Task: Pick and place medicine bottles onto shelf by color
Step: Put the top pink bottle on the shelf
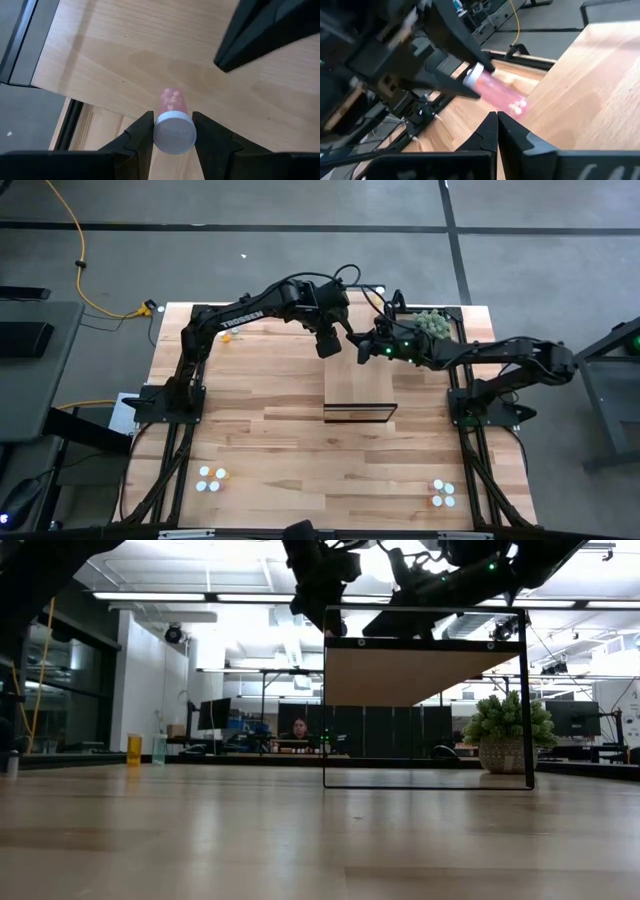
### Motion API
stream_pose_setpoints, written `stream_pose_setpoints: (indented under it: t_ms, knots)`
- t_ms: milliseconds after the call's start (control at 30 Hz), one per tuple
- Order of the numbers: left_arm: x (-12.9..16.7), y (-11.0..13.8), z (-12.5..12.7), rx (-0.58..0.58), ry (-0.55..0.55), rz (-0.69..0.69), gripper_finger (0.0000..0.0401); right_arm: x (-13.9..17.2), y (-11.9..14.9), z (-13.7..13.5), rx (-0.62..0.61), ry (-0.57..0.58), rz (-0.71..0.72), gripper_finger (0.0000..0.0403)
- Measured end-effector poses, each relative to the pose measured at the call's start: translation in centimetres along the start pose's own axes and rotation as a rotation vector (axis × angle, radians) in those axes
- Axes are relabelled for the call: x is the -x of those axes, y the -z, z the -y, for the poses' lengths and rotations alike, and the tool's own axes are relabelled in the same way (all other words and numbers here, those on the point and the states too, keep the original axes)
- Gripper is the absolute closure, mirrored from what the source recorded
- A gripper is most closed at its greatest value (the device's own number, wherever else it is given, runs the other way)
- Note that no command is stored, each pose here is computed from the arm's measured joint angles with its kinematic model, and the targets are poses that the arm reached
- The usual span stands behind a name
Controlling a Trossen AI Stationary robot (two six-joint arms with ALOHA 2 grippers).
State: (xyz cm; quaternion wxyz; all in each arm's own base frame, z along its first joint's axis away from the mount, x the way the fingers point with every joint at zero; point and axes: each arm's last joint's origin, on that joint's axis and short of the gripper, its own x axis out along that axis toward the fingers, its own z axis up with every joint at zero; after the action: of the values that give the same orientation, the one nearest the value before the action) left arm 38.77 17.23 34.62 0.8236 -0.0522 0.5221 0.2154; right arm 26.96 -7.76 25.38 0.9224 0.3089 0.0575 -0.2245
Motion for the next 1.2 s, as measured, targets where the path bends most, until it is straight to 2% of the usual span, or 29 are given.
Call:
stream_pose_setpoints:
  t_ms: [400,567,833,1200]
  knots:
    - [0.1,0.0,0.6,0.004,0.007,0.001,0.0286,-1.0,0.1,0.0,-0.037,-0.01,0.068,0.0403]
    - [0.1,-0.1,0.7,0.003,0.008,0.006,0.0286,-1.5,0.4,0.3,-0.062,0.04,0.086,0.0403]
    - [0.1,-0.5,0.7,0.009,0.006,0.051,0.0286,-2.5,1.4,0.9,-0.108,0.061,0.053,0.0403]
    - [0.2,-1.0,0.7,0.01,0.001,0.105,0.0286,-2.6,1.5,0.9,-0.108,0.051,0.047,0.0403]
